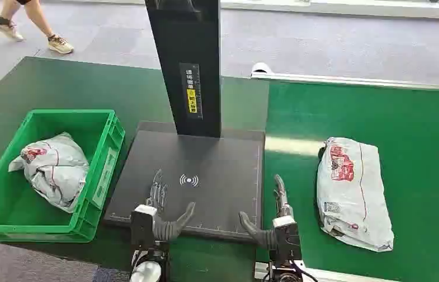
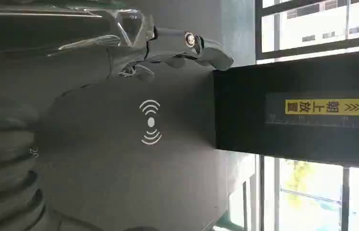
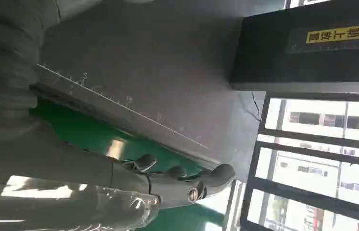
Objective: Moved the parcel from conveyor to table for the left to box.
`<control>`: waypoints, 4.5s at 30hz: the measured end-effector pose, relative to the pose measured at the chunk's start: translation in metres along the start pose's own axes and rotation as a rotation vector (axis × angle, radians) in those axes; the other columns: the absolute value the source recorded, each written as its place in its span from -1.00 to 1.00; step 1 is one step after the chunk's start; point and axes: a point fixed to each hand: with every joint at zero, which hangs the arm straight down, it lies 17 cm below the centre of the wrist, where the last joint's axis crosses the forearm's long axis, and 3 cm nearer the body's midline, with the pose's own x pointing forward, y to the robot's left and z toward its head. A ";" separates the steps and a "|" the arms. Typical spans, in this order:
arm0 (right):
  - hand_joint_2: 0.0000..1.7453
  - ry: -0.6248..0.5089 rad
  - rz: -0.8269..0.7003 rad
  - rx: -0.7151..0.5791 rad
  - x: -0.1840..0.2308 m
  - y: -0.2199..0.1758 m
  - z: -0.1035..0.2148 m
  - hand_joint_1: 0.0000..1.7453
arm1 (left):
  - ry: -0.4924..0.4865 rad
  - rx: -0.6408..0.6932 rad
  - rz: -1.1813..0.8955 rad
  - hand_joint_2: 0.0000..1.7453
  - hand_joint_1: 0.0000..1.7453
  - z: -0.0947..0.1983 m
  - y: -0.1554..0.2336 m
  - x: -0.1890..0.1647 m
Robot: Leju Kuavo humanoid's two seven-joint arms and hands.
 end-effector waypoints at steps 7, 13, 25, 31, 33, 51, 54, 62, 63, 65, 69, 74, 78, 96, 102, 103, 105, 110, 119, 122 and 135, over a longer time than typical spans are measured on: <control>1.00 0.001 0.000 -0.003 0.000 -0.001 0.000 -1.00 | -0.001 0.000 0.000 1.00 -1.00 0.000 0.000 0.000; 1.00 0.002 0.000 -0.004 -0.001 -0.002 0.000 -1.00 | -0.001 0.002 -0.001 1.00 -1.00 0.000 0.000 0.000; 1.00 0.002 0.000 -0.004 -0.001 -0.002 0.000 -1.00 | -0.001 0.004 -0.001 1.00 -1.00 -0.001 0.001 0.001; 1.00 -0.009 0.030 -0.012 0.000 -0.004 0.000 -1.00 | -0.002 0.009 -0.006 1.00 -1.00 -0.001 0.002 0.001; 1.00 -0.030 0.107 -0.053 0.005 -0.015 -0.003 -1.00 | -0.003 0.013 -0.014 1.00 -1.00 -0.001 0.003 0.001; 1.00 0.438 0.584 -0.383 -0.053 -0.327 -0.054 -1.00 | 0.013 -0.005 -0.013 1.00 -1.00 0.008 -0.001 -0.005; 1.00 0.540 0.579 -0.326 -0.082 -0.332 -0.054 -1.00 | 0.013 -0.003 -0.009 1.00 -1.00 0.006 -0.002 -0.004; 1.00 0.714 0.525 -0.175 -0.136 -0.308 -0.034 -1.00 | 0.017 0.007 -0.015 1.00 -1.00 0.007 -0.001 -0.005; 1.00 0.725 0.516 -0.157 -0.139 -0.304 -0.034 -1.00 | 0.016 0.008 -0.016 1.00 -1.00 0.007 -0.001 -0.005; 1.00 0.738 0.503 -0.128 -0.143 -0.297 -0.035 -1.00 | 0.017 0.008 -0.016 1.00 -1.00 0.007 -0.001 -0.005; 1.00 0.773 0.500 -0.049 -0.149 -0.280 -0.039 -1.00 | 0.016 0.008 -0.020 1.00 -1.00 0.007 0.000 -0.005; 1.00 0.821 0.543 0.038 -0.155 -0.265 -0.041 -0.90 | 0.014 0.007 -0.024 1.00 -1.00 0.007 0.001 -0.006; 1.00 0.831 0.564 0.070 -0.156 -0.256 -0.044 -0.34 | 0.014 0.014 -0.032 1.00 -1.00 0.007 0.004 -0.006; 1.00 0.432 0.602 -0.277 -0.074 -0.274 -0.107 1.00 | -0.002 0.086 -0.072 1.00 -1.00 0.016 0.024 0.000; 1.00 0.073 0.494 -0.531 0.018 -0.290 -0.098 1.00 | -0.053 0.133 -0.105 1.00 -1.00 0.021 0.045 0.018; 1.00 0.031 0.463 -0.555 0.029 -0.290 -0.091 1.00 | -0.069 0.139 -0.113 1.00 -1.00 0.021 0.051 0.023; 1.00 -0.038 0.410 -0.588 0.049 -0.289 -0.076 1.00 | -0.106 0.153 -0.127 1.00 -1.00 0.019 0.063 0.035; 1.00 -0.124 0.294 -0.542 0.078 -0.259 -0.056 1.00 | -0.207 0.170 -0.151 1.00 -1.00 0.016 0.088 0.070; 1.00 -0.093 0.078 -0.117 0.078 -0.112 -0.077 1.00 | -0.374 0.230 -0.146 1.00 -1.00 -0.009 0.126 0.136; 1.00 -0.043 0.030 0.000 0.067 -0.062 -0.083 1.00 | -0.417 0.256 -0.144 1.00 -1.00 -0.019 0.136 0.155; 1.00 0.076 0.051 0.248 0.040 0.037 -0.092 -1.00 | -0.449 0.283 -0.146 1.00 -1.00 -0.026 0.143 0.178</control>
